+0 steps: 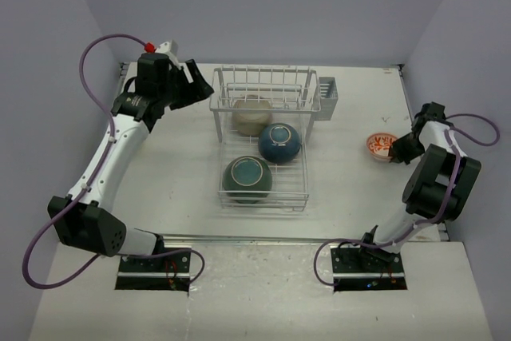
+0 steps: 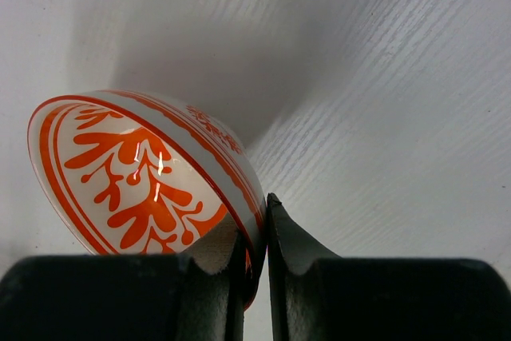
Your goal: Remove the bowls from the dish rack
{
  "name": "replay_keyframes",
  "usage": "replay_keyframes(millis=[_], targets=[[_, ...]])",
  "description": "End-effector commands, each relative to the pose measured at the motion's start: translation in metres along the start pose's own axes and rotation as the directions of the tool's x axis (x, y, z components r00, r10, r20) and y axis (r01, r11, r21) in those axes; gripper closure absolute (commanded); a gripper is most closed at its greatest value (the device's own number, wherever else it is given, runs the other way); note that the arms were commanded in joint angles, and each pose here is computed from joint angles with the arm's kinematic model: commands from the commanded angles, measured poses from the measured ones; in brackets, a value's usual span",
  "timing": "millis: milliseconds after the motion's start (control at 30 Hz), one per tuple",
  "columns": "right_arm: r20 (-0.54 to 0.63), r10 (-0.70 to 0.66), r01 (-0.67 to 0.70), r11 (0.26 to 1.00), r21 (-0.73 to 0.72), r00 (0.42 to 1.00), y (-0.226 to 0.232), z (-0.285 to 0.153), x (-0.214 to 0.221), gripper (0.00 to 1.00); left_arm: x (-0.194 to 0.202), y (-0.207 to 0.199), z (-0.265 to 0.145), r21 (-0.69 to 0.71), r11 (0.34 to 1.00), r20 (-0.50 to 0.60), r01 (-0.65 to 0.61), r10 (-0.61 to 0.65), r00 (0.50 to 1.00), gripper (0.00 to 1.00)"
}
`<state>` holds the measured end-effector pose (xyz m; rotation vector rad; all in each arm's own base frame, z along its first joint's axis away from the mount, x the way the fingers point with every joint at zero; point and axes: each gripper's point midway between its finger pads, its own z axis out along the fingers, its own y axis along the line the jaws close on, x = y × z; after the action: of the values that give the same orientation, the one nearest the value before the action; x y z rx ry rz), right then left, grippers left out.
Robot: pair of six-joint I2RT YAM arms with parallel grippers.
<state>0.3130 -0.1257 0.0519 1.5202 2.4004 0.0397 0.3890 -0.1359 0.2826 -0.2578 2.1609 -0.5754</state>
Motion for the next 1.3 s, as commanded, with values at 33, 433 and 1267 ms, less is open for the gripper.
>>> replay_keyframes(millis=[33,433,1267], targets=[[0.035,-0.001,0.002,0.999,-0.033,0.999,0.007,0.001,-0.011,1.0,-0.01,0.003,-0.011,-0.01,1.0,0.046,-0.006,0.007,0.999,0.23],[0.07,-0.039,0.04,0.999,-0.015,0.997,-0.004,-0.004,-0.008,0.69,-0.005,0.003,-0.008,0.001,1.0,0.036,0.01,-0.01,0.999,0.23],[0.356,-0.152,0.223,0.96,-0.168,0.922,0.037,-0.153,-0.009,0.45,0.007,0.053,-0.016,-0.242,0.97,0.041,0.004,0.007,0.999,0.2]])
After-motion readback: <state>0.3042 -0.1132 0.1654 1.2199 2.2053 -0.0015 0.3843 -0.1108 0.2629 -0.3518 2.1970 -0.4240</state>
